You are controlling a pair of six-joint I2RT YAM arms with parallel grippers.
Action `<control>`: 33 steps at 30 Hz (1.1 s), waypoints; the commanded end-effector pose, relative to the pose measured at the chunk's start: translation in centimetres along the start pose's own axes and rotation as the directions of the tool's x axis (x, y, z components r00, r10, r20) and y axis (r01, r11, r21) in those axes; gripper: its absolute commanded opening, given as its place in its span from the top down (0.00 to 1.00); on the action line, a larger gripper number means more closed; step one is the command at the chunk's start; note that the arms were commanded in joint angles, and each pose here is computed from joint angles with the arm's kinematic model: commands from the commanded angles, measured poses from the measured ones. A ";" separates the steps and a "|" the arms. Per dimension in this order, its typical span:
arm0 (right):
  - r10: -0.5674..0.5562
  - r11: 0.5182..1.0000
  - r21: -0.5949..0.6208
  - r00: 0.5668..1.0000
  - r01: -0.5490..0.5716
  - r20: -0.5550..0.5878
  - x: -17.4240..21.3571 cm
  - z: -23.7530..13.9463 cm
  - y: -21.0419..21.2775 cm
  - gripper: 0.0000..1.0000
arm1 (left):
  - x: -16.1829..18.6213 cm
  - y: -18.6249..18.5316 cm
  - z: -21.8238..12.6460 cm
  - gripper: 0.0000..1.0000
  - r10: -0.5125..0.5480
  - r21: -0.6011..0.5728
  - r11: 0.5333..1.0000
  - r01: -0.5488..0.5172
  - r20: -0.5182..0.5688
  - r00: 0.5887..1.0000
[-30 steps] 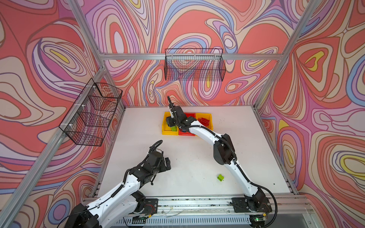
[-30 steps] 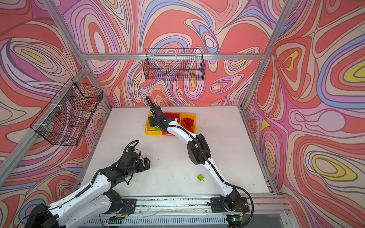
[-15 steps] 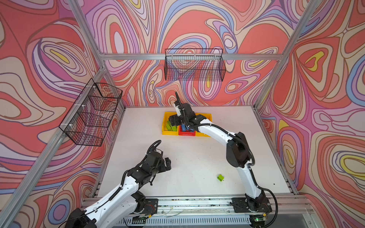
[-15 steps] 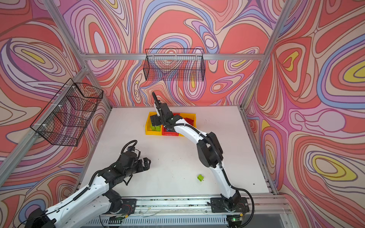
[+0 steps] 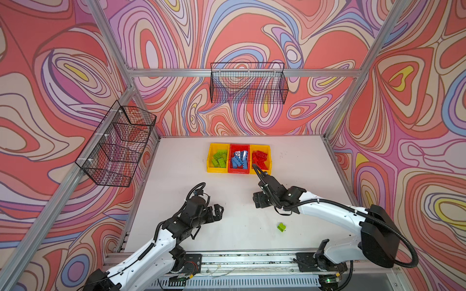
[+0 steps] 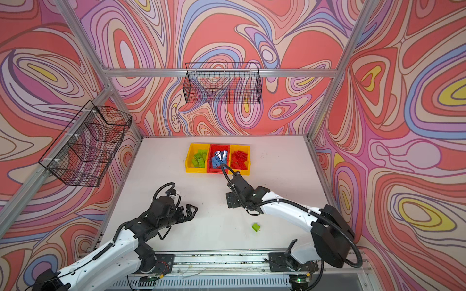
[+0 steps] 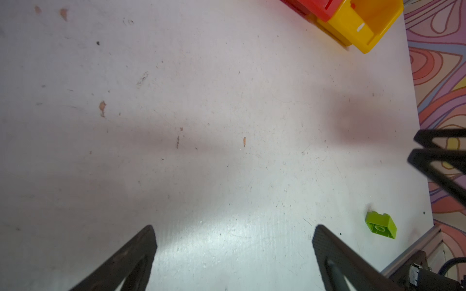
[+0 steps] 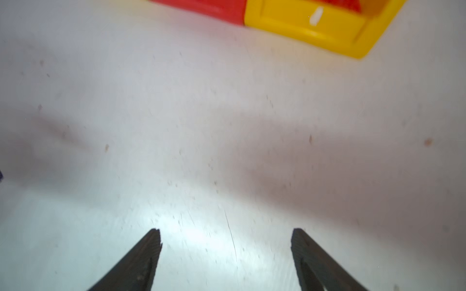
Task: Sort the legos into containers by color
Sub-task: 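Lower the right gripper onto the last lime green brick and grasp it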
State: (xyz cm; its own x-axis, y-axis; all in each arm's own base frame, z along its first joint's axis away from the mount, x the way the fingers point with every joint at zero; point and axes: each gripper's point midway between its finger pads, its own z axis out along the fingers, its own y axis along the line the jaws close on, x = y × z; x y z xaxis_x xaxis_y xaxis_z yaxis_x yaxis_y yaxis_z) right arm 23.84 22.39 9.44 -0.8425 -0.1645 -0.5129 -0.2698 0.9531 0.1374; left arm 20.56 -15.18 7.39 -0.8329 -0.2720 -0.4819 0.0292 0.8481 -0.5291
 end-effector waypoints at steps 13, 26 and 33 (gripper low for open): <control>0.234 0.963 0.156 0.968 -0.218 -0.092 11.3 -2.8 -4.9 0.23 | 1.7 -5.6 -0.5 0.00 0.125 0.104 0.987 -0.125 0.005 0.992; 0.176 0.976 0.148 0.978 -0.158 -0.115 11.5 -0.9 -3.9 0.38 | 1.6 -5.0 -1.0 0.00 0.140 0.079 0.987 -0.141 0.022 0.990; 0.148 0.982 0.141 0.978 -0.128 -0.143 11.5 0.0 -3.1 0.51 | 1.5 -4.1 -1.2 0.00 0.141 0.049 0.989 -0.143 0.040 0.989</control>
State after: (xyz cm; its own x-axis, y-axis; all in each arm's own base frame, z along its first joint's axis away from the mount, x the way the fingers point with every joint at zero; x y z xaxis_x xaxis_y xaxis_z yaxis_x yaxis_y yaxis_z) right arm 14.61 16.79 2.85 -0.9363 -0.0532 -0.3471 -0.0818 0.9943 0.0682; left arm 18.47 -19.15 9.57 -0.8048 -0.1590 -0.5718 0.1940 0.8401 -0.5066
